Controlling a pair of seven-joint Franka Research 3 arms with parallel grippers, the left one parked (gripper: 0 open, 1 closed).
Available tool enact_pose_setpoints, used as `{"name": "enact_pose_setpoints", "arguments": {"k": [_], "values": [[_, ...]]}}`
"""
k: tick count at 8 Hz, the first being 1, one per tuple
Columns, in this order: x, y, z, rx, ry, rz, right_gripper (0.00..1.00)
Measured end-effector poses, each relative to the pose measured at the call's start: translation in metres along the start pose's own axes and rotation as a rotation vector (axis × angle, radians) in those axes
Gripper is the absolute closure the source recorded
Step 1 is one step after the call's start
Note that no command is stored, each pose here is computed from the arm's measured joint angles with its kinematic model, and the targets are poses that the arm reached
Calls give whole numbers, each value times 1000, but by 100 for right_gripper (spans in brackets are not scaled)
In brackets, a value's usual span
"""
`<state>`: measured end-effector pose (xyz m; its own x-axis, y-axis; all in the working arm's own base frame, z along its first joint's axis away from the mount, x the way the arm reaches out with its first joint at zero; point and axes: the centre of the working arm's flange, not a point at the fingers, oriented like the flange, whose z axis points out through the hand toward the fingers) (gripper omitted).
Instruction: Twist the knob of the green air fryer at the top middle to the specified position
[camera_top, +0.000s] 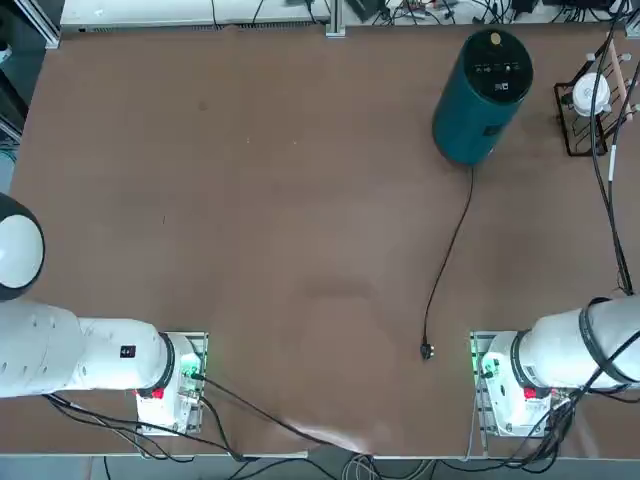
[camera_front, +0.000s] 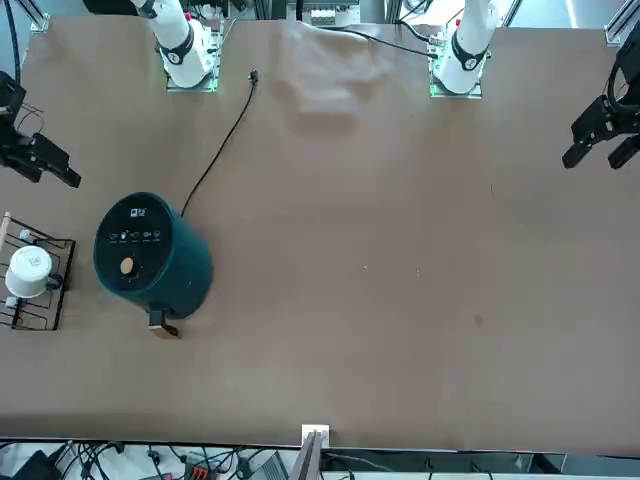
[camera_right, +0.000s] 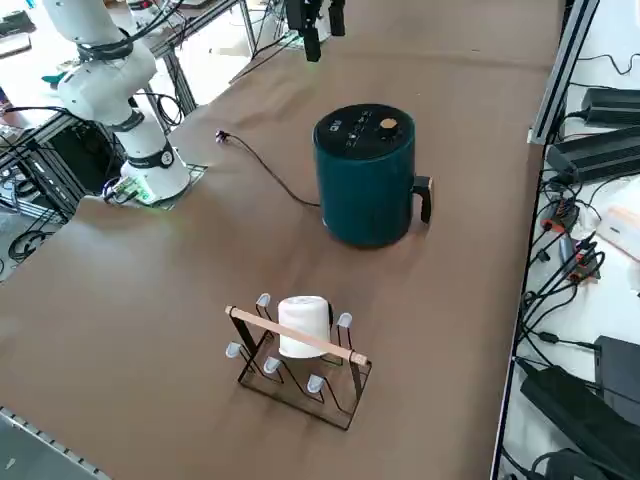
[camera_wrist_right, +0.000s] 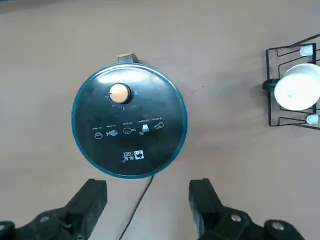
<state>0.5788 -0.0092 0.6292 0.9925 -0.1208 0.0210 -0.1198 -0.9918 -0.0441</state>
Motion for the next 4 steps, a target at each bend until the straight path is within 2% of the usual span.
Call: {"name": "enact_pose_setpoints", "arguments": {"k": [4], "values": [[0, 0, 0, -5, 0, -1, 0]]}}
